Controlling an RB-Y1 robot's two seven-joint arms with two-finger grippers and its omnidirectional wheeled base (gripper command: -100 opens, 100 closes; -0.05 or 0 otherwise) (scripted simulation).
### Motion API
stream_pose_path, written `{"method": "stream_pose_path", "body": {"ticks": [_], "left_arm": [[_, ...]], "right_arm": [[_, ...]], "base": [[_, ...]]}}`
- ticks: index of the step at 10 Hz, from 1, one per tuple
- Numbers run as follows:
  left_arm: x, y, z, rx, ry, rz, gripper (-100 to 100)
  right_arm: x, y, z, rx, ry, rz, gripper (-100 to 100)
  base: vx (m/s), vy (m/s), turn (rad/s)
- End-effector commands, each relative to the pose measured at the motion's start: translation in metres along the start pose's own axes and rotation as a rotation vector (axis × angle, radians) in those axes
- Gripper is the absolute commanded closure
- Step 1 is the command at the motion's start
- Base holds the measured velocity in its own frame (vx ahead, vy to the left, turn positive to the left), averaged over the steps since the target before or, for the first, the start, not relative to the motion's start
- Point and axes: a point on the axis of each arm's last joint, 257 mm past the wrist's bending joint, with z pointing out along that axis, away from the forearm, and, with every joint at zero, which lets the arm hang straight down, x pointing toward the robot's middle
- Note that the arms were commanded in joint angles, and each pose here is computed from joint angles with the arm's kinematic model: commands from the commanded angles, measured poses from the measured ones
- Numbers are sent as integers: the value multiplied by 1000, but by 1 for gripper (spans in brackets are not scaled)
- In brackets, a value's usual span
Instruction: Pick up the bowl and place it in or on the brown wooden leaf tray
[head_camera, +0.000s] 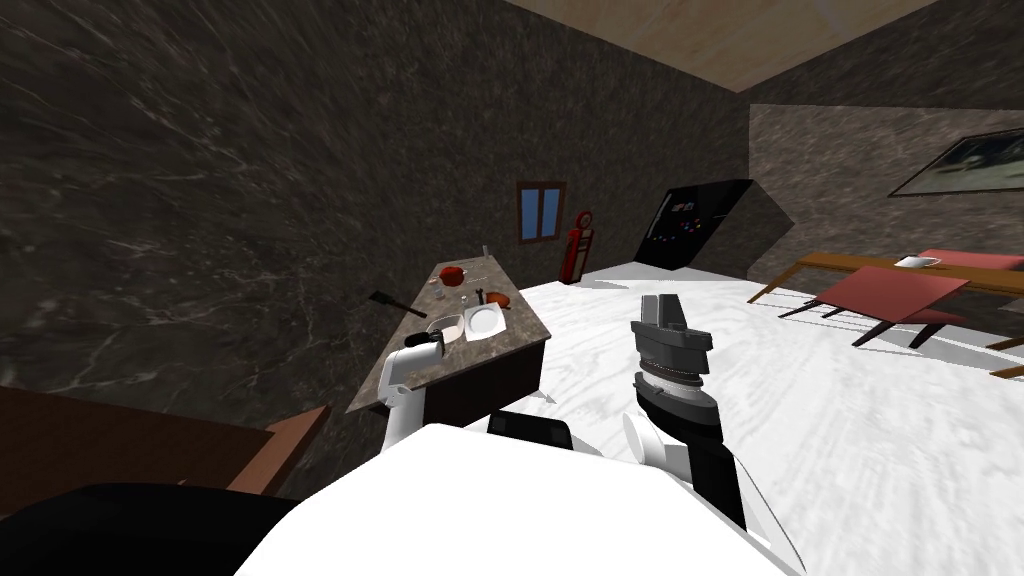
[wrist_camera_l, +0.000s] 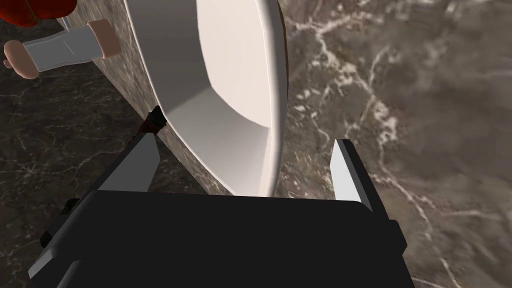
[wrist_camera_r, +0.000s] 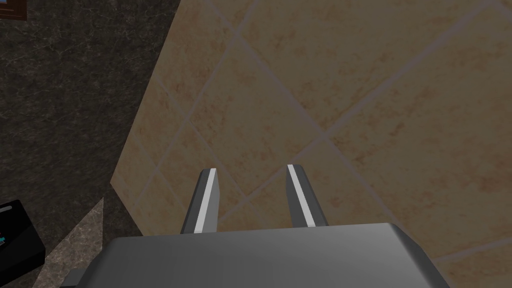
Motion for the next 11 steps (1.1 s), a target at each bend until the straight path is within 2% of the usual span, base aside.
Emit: {"method": "stream_pose_path", "body": {"ticks": [1,2,3,4,6,7,8,11], "left_arm": [[5,16,2,-42,7,-15,-100],[4,12,3,-29,5,-10,-100],[5,13,3,-32,5,-10,0],[7,15,9,-31,8,-8,-100],[9,18,15,-31,11,-5,-100],[7,17,14,-33,9,-6,-100],[7,17,14,-31,10,-6,100],[7,18,14,-33,10,-6,100]], "right_arm": [[0,0,0,0,0,0,0],[0,0,0,0,0,0,0],[0,0,0,0,0,0,0],[0,0,0,0,0,0,0],[0,0,0,0,0,0,0],[0,0,0,0,0,0,0],[0,0,0,0,0,0,0],[0,0,0,0,0,0,0]], "base": [[29,1,-29],[13,0,-3],[0,0,0],[19,11,22],[31,15,21],[0,0,0],[0,0,0],[0,0,0]]}}
